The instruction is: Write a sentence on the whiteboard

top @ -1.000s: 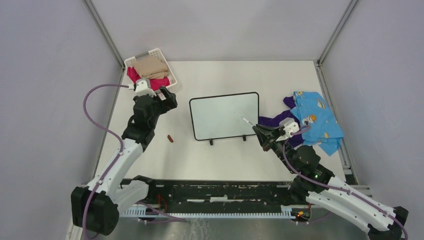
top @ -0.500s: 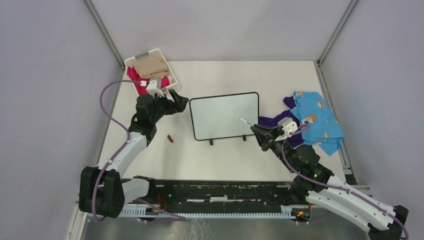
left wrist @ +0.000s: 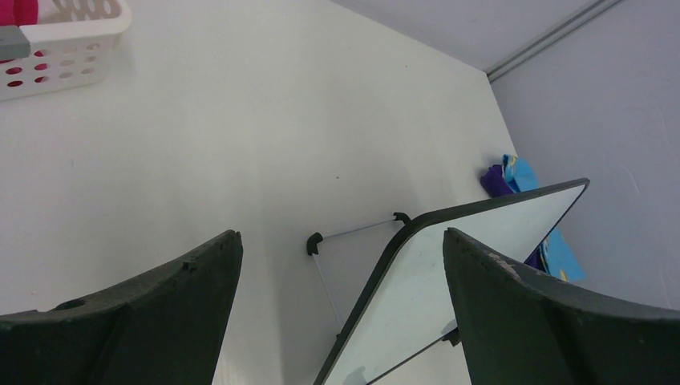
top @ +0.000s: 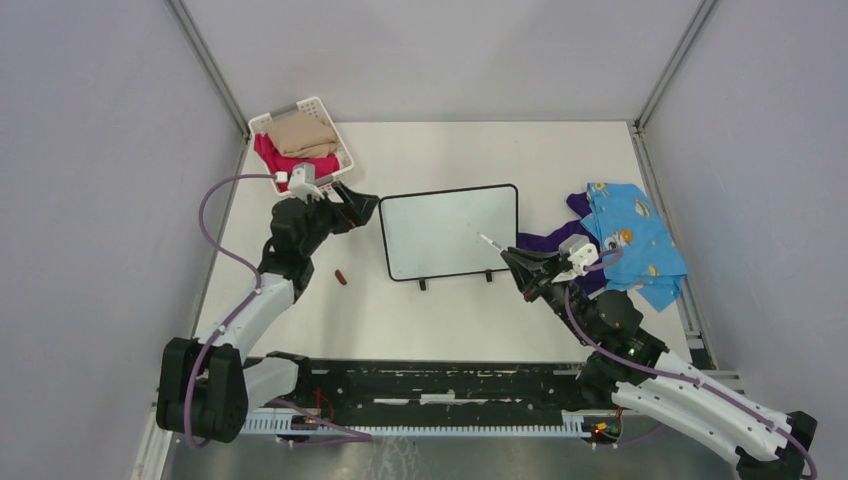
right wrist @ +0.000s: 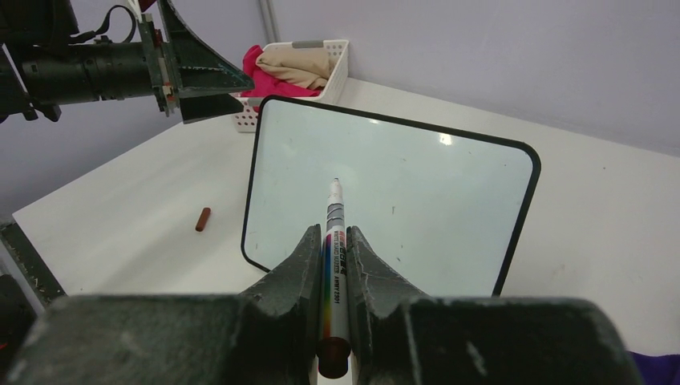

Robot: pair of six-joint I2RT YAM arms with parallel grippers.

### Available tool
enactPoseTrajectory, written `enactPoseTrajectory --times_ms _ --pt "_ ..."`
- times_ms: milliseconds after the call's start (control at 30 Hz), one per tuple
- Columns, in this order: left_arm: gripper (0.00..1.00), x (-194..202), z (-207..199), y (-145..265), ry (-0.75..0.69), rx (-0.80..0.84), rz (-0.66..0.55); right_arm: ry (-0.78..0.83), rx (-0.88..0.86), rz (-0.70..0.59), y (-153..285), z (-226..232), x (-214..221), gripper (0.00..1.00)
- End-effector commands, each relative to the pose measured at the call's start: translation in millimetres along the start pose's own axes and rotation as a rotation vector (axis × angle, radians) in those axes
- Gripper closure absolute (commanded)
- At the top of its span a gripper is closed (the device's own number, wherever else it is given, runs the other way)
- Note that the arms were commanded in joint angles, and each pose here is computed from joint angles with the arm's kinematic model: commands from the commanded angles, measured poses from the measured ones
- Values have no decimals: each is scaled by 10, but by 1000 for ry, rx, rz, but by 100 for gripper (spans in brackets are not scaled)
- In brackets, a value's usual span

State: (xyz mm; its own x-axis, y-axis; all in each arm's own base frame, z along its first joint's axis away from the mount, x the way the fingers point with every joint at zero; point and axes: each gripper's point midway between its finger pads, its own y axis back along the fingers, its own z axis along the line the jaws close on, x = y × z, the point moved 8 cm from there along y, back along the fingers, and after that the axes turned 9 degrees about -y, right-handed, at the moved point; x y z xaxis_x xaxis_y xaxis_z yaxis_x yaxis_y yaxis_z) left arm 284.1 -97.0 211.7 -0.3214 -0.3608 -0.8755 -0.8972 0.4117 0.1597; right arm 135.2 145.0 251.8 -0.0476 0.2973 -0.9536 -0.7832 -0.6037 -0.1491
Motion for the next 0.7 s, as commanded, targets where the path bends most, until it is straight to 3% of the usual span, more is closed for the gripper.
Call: enactPoseTrajectory --times_ms 0,367,400,433,467,667 --pt "0 -211 -25 -164 38 -13 -25 -16 -34 -59 -24 62 -142 100" --pt "0 -97 128 -502 50 -35 20 -21 -47 -50 -81 93 -129 100" --pt "3 32 -169 -375 18 320 162 -21 -49 -51 -86 97 -137 100" --pt "4 56 -251 -309 6 433 199 -22 -50 -48 -90 102 -137 100" --pt "5 46 -261 -283 -3 447 193 -22 -53 -49 -89 107 -152 100" --pt "2 -183 -144 -111 -73 227 71 -7 -38 -59 -64 86 -198 100"
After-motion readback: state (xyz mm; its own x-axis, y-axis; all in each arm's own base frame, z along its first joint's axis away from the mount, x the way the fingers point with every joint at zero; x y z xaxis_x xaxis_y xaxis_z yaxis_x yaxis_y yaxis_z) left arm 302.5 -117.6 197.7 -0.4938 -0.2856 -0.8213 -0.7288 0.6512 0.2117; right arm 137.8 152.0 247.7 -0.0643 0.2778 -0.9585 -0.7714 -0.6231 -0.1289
